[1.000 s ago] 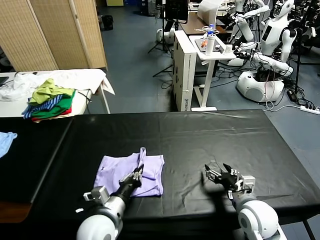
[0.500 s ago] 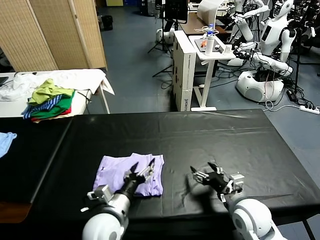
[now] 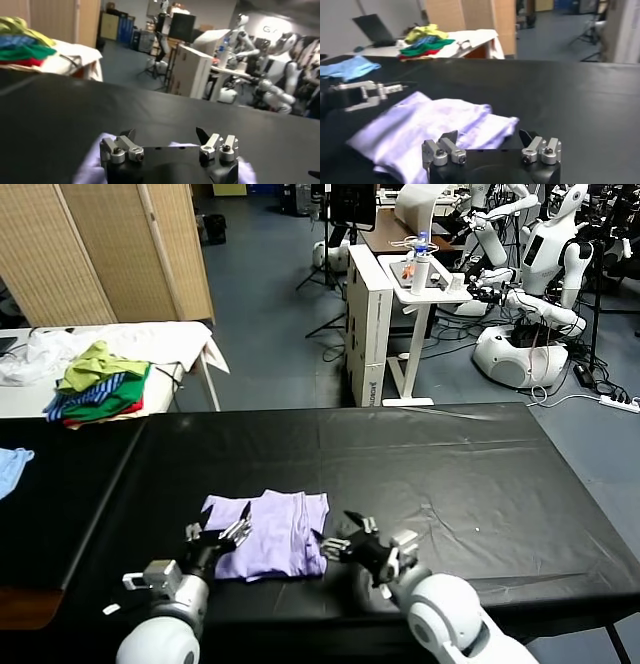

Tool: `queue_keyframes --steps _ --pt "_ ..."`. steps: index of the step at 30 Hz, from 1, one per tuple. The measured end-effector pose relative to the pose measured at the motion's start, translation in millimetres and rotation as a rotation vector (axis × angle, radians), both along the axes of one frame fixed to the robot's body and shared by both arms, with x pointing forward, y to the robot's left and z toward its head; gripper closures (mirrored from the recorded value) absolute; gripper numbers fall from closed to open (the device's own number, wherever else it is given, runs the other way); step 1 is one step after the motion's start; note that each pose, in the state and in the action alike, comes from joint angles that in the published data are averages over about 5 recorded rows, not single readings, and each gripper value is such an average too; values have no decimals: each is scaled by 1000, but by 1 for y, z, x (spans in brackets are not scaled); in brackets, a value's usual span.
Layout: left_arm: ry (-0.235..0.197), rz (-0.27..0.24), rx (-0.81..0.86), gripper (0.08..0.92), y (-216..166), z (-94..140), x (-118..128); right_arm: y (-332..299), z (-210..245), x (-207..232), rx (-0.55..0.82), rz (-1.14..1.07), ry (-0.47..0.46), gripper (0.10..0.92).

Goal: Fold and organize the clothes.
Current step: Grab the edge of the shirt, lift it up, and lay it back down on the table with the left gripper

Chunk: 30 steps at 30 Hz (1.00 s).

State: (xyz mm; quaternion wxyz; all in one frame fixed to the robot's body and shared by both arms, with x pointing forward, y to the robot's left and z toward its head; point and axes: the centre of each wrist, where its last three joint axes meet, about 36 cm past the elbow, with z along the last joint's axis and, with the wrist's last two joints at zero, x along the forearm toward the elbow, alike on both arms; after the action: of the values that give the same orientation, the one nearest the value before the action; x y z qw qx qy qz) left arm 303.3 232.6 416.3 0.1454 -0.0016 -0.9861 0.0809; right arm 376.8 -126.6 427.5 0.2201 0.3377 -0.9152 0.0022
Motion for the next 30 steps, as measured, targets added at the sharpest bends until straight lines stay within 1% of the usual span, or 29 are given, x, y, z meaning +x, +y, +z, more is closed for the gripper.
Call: queue_keyframes --steps 2,3,5,6,9,10,13,14,16,18,22,23,26,27,29,30 --pt "3 8 0 92 1 -1 -1 3 -3 0 -10 0 3 438" --pt "4 12 -1 92 1 -1 -2 3 -5 0 -18 -3 4 511" --pt "5 19 0 92 2 -1 -4 3 -9 0 -36 -14 5 625" --pt "5 23 1 92 3 -1 -4 2 -10 0 -45 -19 5 700" --pt "1 35 7 92 6 -2 -5 0 -14 -2 -62 -35 7 844" --pt "0 39 9 92 7 -2 -5 -1 -14 -3 -61 -40 7 869" --pt "-2 53 18 92 11 -5 -5 -2 -13 -6 -43 -50 3 881" --pt "-3 56 20 92 13 -7 -5 -2 -13 -7 -34 -52 0 873" --pt "-5 61 23 92 15 -9 -5 -3 -11 -9 -19 -56 -5 819" --pt "-8 61 23 92 18 -12 -4 -5 -10 -11 -8 -59 -9 726" --pt "-19 60 15 92 23 -19 -3 -13 -5 -15 12 -76 -13 499" --pt "-22 62 10 92 24 -21 -3 -17 -3 -16 17 -84 -14 423" --pt "-23 72 -11 92 28 -28 -3 -30 3 -18 28 -119 -19 245" --pt "-20 75 -21 92 30 -31 -3 -35 6 -19 30 -132 -22 200" --pt "-15 81 -45 92 33 -35 -3 -44 10 -20 31 -156 -30 140" --pt "-13 84 -59 92 35 -37 -3 -48 12 -22 31 -168 -35 127"
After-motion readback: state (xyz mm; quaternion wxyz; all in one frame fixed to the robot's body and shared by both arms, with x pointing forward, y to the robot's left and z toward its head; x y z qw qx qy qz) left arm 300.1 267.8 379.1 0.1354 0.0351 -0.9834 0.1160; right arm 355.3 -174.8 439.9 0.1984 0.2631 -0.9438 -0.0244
